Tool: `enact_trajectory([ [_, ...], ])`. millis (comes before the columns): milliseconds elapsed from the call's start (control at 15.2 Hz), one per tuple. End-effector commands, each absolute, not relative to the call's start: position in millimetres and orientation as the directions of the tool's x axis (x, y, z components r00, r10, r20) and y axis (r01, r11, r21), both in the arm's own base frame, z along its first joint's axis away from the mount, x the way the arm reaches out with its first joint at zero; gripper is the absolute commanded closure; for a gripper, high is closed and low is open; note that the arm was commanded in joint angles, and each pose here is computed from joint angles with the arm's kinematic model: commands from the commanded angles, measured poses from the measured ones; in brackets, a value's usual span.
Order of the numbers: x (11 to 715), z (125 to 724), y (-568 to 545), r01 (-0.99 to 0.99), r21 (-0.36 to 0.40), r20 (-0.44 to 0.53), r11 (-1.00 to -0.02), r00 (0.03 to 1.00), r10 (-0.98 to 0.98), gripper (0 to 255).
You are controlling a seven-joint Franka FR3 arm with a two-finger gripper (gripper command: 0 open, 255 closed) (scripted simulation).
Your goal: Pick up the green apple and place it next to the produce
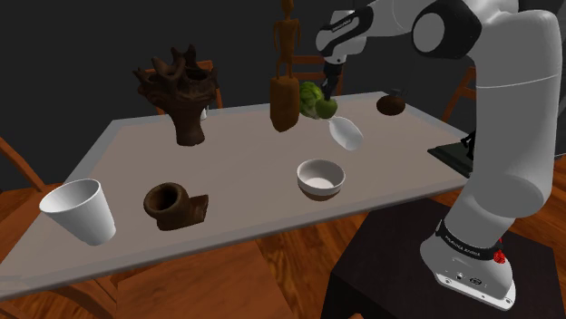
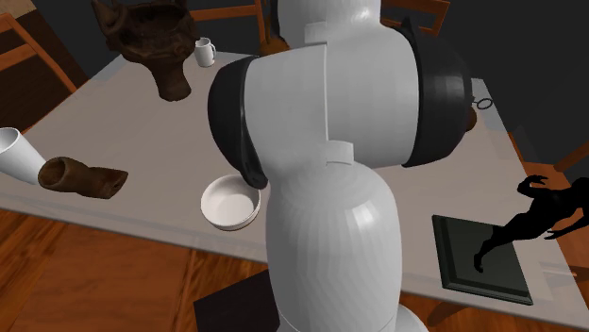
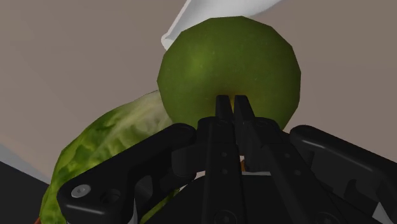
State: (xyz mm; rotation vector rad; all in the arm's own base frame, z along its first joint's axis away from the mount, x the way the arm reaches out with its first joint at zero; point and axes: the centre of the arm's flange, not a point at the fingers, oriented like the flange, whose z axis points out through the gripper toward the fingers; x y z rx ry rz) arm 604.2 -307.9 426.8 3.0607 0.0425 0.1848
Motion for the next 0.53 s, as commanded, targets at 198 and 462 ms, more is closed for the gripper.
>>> enact_trajectory([
  [198, 604.3, 400.8, -307.9, 0.023, 0.077, 0.12, -0.997, 0.992, 0.032, 255],
  [462, 604.3, 379.7, -307.9, 0.023, 0.077, 0.12, -0.997, 0.992, 0.032, 255],
])
